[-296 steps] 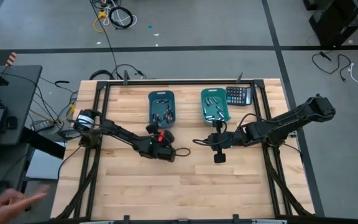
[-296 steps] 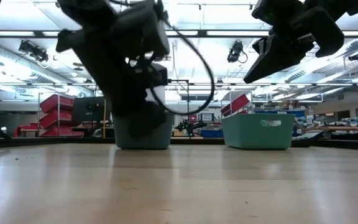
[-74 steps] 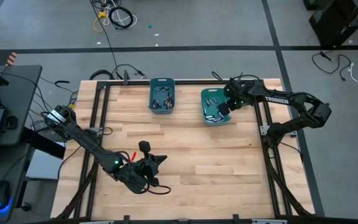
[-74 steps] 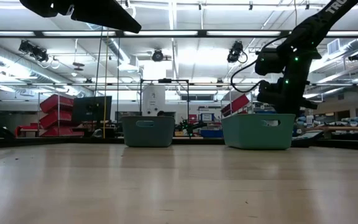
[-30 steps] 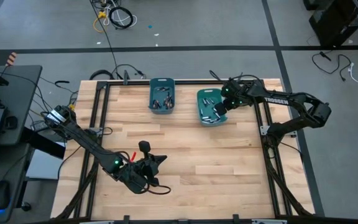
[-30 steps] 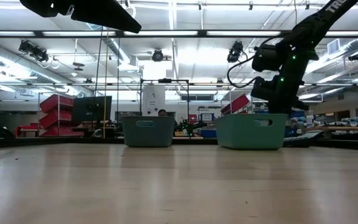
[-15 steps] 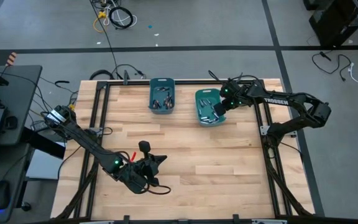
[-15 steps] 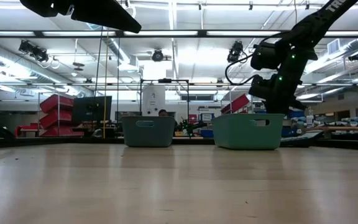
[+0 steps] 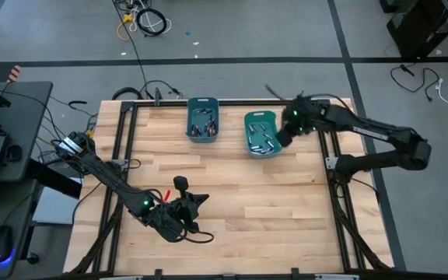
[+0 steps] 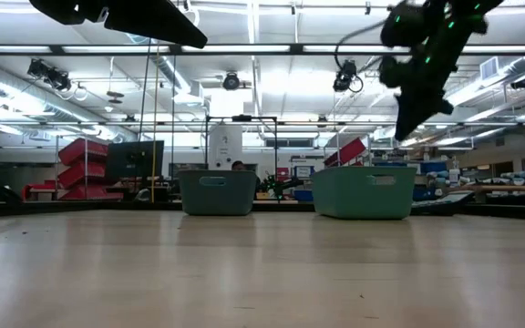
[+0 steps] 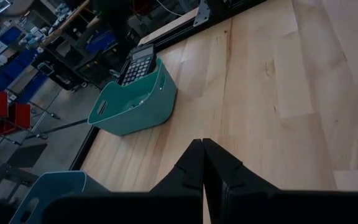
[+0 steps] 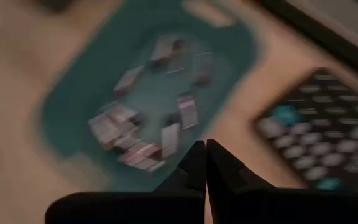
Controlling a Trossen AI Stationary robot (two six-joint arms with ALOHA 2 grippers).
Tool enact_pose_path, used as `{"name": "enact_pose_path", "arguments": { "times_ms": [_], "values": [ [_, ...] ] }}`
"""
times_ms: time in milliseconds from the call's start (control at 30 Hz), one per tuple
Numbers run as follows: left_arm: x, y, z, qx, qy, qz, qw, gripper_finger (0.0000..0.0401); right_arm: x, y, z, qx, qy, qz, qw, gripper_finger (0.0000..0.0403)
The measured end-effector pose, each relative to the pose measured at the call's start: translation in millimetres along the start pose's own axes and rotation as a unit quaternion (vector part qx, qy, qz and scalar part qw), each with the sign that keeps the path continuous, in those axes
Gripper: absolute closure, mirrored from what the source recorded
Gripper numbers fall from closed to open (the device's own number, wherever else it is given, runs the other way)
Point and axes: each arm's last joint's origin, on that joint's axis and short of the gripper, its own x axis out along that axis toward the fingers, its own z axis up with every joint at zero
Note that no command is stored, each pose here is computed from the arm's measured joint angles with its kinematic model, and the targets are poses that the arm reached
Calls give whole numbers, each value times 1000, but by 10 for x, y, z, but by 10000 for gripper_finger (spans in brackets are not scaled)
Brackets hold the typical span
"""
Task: Sort batteries
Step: Move all the bins to the top corner of the table
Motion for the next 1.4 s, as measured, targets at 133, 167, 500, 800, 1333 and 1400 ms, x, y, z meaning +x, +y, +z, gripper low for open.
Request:
{"name": "enact_pose_path", "arguments": {
  "times_ms": [133,167,500,800,1333,1400],
  "values": [
    [0,0,1,0,0,0,1000,401,-189,245,-194,-54,14,57,997,403],
    [1,0,1,-1,0,0,1000,401,-218,306,-246,-65,20,67,995,403],
    [1,0,8,-6,-2,0,1000,401,-173,815,-658,-96,107,59,988,403],
    [0,-1,7,-6,-2,-1,1000,401,210,867,-641,-79,134,-53,986,403],
    [-1,-3,6,-6,-1,-6,1000,401,459,664,-412,-90,116,-108,983,403],
    [-1,-3,6,-5,-1,-6,1000,401,469,647,-386,-88,111,-108,984,403]
  ]
}}
